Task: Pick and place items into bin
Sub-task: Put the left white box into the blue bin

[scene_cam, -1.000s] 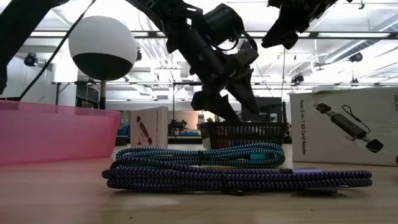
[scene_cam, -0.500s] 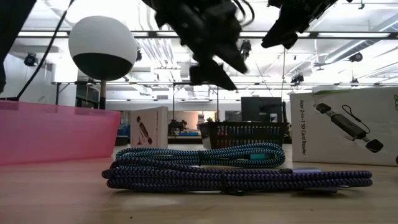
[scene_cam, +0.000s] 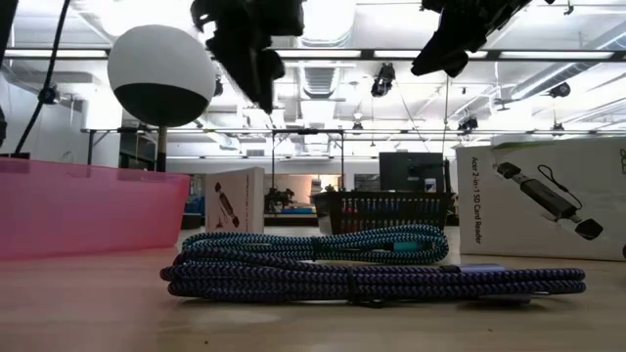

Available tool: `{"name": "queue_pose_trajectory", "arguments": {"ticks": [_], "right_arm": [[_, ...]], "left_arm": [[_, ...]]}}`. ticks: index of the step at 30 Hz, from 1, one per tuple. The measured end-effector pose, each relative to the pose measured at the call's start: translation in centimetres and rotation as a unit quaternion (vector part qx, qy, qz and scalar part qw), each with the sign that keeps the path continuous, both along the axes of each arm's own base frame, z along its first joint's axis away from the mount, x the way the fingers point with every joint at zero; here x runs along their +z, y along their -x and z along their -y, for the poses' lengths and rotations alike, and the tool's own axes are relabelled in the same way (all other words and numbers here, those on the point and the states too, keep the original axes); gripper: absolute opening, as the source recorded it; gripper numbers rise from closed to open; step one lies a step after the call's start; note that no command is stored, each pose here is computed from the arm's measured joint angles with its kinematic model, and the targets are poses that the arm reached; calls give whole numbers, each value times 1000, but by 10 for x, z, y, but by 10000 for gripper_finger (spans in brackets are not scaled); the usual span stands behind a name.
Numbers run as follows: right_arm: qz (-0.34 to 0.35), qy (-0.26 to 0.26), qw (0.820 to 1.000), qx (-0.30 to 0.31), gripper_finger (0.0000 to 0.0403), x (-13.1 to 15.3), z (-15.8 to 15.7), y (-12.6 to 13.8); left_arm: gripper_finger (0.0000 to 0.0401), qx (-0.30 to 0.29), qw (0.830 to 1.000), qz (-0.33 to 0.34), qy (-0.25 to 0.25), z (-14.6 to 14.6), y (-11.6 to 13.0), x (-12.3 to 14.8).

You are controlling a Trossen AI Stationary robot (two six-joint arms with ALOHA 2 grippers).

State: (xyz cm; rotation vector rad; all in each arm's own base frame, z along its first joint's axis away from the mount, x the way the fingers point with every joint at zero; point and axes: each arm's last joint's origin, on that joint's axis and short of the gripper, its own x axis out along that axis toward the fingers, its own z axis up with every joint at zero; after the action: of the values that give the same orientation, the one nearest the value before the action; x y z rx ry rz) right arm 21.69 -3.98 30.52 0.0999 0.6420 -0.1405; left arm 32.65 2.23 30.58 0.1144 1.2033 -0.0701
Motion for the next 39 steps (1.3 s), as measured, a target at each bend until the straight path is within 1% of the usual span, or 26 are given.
{"name": "queue_pose_trajectory", "arguments": {"ticks": [2,4,7,11,15,18,21,24,30,35,39], "right_arm": [[0,-1,1000,-1,84,0,0,0],[0,-1,1000,-1,84,0,0,0],[0,-1,1000,-1,86,0,0,0],[1,-6,1000,-5,90,0,0,0],[2,-14,1000,-10,90,0,0,0],[2,-14,1000,-11,86,0,0,0],[2,-14,1000,-11,82,0,0,0],[2,-14,1000,-11,82,0,0,0],[2,-13,1000,-10,89,0,0,0],[2,-14,1000,-11,90,0,0,0],[3,-14,1000,-11,84,0,0,0]], "left_arm": [[270,2,1000,-24,-5,-3,4,-2],[270,-9,999,-52,-9,-7,7,-6],[270,-24,996,-87,-15,-11,8,-18],[270,-39,990,-131,-20,-17,9,-40],[270,-39,982,-176,-58,-21,14,-60],[270,-33,975,-199,-90,-23,18,-69],[270,-32,974,-202,-98,-24,19,-73],[270,-36,977,-183,-102,-24,16,-75],[270,-72,980,-141,-118,-25,8,-79],[270,-88,978,-144,-121,-25,8,-80],[270,-99,978,-148,-109,-24,9,-85]]}}
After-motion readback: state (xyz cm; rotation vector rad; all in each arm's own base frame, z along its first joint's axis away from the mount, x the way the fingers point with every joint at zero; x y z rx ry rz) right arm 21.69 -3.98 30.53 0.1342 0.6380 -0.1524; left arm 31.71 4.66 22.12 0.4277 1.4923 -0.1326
